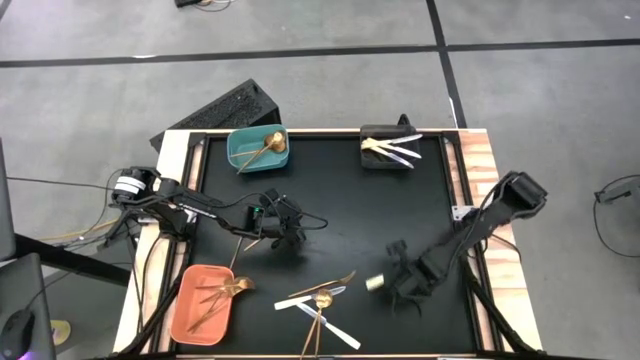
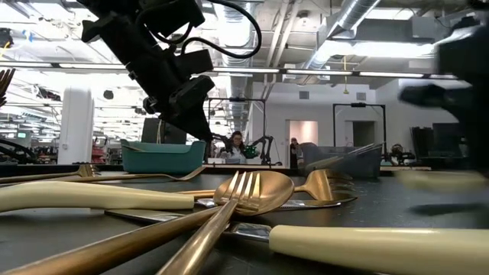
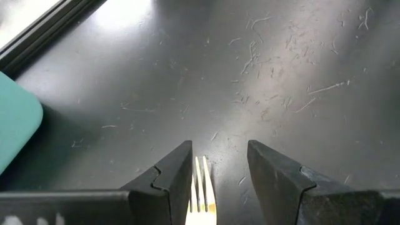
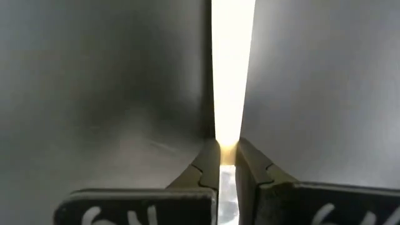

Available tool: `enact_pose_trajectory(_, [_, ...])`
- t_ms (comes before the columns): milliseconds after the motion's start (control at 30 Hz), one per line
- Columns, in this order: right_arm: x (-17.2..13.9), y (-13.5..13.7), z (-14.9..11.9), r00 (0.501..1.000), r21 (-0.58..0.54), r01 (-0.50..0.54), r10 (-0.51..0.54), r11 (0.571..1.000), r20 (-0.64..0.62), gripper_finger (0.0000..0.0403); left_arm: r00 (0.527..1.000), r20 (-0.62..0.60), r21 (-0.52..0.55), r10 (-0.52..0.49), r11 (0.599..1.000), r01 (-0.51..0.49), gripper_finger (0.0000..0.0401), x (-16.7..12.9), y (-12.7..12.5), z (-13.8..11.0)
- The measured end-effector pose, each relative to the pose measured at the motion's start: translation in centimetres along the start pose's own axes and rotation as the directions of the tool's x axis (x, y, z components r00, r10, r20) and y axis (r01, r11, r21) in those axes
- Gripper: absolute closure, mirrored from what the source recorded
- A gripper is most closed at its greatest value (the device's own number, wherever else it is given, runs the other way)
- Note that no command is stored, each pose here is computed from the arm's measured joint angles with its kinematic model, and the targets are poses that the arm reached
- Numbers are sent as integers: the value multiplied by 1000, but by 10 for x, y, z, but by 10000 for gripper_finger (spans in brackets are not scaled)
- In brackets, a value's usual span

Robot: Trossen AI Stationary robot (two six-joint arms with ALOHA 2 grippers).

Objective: Sort silverware by color (type)
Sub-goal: Put the yellow knife into the black bin

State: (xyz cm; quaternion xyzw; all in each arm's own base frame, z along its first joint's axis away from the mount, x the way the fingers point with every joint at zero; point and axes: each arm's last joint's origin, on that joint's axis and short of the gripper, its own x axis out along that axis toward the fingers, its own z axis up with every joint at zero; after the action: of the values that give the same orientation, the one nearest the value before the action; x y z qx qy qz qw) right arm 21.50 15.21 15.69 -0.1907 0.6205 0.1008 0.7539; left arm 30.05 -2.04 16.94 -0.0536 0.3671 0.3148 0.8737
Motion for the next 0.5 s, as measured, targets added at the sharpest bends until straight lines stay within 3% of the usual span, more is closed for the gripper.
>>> enact_pose_trajectory(267, [-33, -47, -18, 972, 139, 233, -232, 963, -24, 372, 1000, -9, 7, 5, 1000, -5, 259, 0, 1, -1])
enact_pose_trajectory(500, [-47, -73, -24, 957, 271, 283, -291, 920, -8, 374, 1000, -8, 17, 4, 1000, -4, 259, 0, 1, -1])
